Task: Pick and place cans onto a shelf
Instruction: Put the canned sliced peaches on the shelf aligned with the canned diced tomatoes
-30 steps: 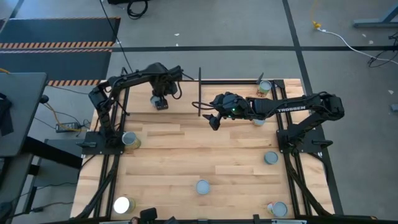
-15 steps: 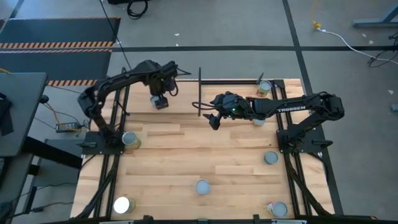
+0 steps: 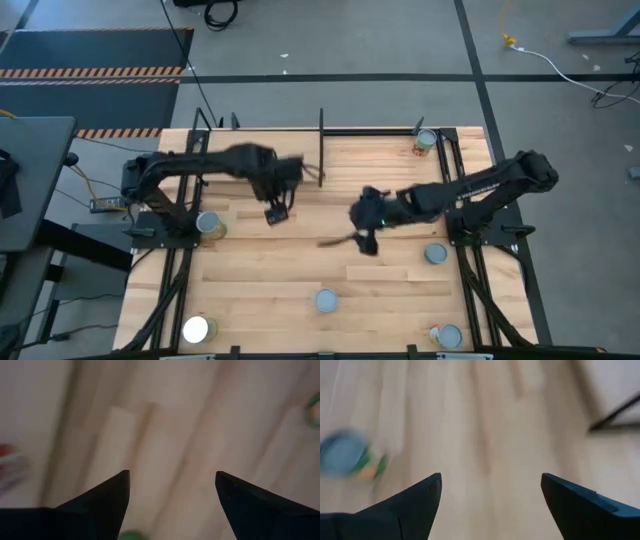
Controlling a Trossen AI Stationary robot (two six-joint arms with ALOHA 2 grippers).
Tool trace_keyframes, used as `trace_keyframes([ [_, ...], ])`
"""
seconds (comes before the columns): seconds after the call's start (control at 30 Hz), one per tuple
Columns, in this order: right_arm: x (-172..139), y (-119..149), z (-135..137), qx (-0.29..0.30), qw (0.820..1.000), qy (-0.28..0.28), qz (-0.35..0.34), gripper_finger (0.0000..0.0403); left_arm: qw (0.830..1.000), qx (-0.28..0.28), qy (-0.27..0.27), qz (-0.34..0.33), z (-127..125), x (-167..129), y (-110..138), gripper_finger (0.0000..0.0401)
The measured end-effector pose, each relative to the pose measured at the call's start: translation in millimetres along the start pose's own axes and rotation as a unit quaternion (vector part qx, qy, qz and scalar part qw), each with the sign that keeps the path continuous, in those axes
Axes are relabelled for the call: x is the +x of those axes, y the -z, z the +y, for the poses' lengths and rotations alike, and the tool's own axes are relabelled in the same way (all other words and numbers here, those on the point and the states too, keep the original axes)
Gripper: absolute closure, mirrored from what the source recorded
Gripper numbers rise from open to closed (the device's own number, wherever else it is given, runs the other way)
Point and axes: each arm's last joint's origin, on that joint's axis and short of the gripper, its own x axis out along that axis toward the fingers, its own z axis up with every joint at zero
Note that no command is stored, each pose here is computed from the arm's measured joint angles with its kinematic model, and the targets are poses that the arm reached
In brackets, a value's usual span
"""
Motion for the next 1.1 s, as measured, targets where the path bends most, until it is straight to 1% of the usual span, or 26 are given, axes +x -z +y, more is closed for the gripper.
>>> trace_keyframes([
  [0.07, -7, 11, 18, -0.001, 0.999, -0.024, 0.028, 0.0054, 1.0, -0.007, 0.016, -0.024, -27, 1, 3, 0.0106],
  [0.1, -10, 16, 30, -0.011, 0.999, -0.037, 0.037, 0.0054, 0.999, -0.002, 0.029, -0.042, -42, 1, 4, 0.0106],
  [0.17, -18, 26, 52, -0.042, 0.996, -0.065, 0.04, 0.0054, 0.995, 0.022, 0.051, -0.086, -73, 1, 8, 0.0106],
  [0.2, -21, 31, 64, -0.057, 0.995, -0.074, 0.038, 0.0055, 0.991, 0.043, 0.058, -0.111, -91, 1, 12, 0.0106],
  [0.27, -25, 40, 83, -0.066, 0.993, -0.089, 0.034, 0.0055, 0.983, 0.078, 0.064, -0.152, -121, 3, 20, 0.0106],
  [0.33, -26, 46, 98, -0.036, 0.994, -0.096, 0.027, 0.0055, 0.977, 0.081, 0.073, -0.185, -146, 5, 28, 0.0106],
  [0.4, -26, 53, 113, -0.003, 0.995, -0.097, 0.02, 0.0055, 0.972, 0.067, 0.079, -0.211, -164, 8, 36, 0.0106],
  [0.47, -24, 59, 127, 0.015, 0.995, -0.1, 0.003, 0.0055, 0.968, 0.052, 0.075, -0.233, -180, 15, 40, 0.0106],
  [0.53, -19, 64, 141, 0.03, 0.993, -0.113, -0.003, 0.0055, 0.967, 0.029, 0.066, -0.246, -194, 25, 46, 0.0106],
  [0.6, -17, 63, 155, 0.046, 0.991, -0.128, 0.005, 0.0055, 0.967, 0.01, 0.077, -0.244, -204, 33, 51, 0.0106],
  [0.63, -17, 61, 162, 0.047, 0.99, -0.135, 0.01, 0.0055, 0.968, 0.002, 0.082, -0.239, -209, 37, 54, 0.0106],
  [0.73, -19, 55, 183, 0.034, 0.99, -0.132, 0.03, 0.0055, 0.969, -0.015, 0.102, -0.225, -220, 44, 61, 0.0106],
  [0.83, -20, 49, 201, 0.018, 0.99, -0.127, 0.057, 0.0055, 0.962, -0.049, 0.156, -0.221, -227, 42, 59, 0.0096],
  [0.9, -19, 43, 212, 0.025, 0.989, -0.133, 0.065, 0.0055, 0.951, -0.058, 0.189, -0.236, -234, 35, 60, 0.0088],
  [0.97, -16, 40, 219, 0.034, 0.988, -0.13, 0.076, 0.0055, 0.943, -0.06, 0.212, -0.251, -241, 30, 64, 0.0086],
  [1.03, -11, 37, 225, 0.054, 0.987, -0.13, 0.077, 0.0055, 0.941, -0.05, 0.208, -0.263, -249, 28, 75, 0.0086],
  [1.1, -9, 34, 231, 0.074, 0.985, -0.131, 0.08, 0.0055, 0.942, -0.036, 0.188, -0.278, -257, 28, 92, 0.0086],
])
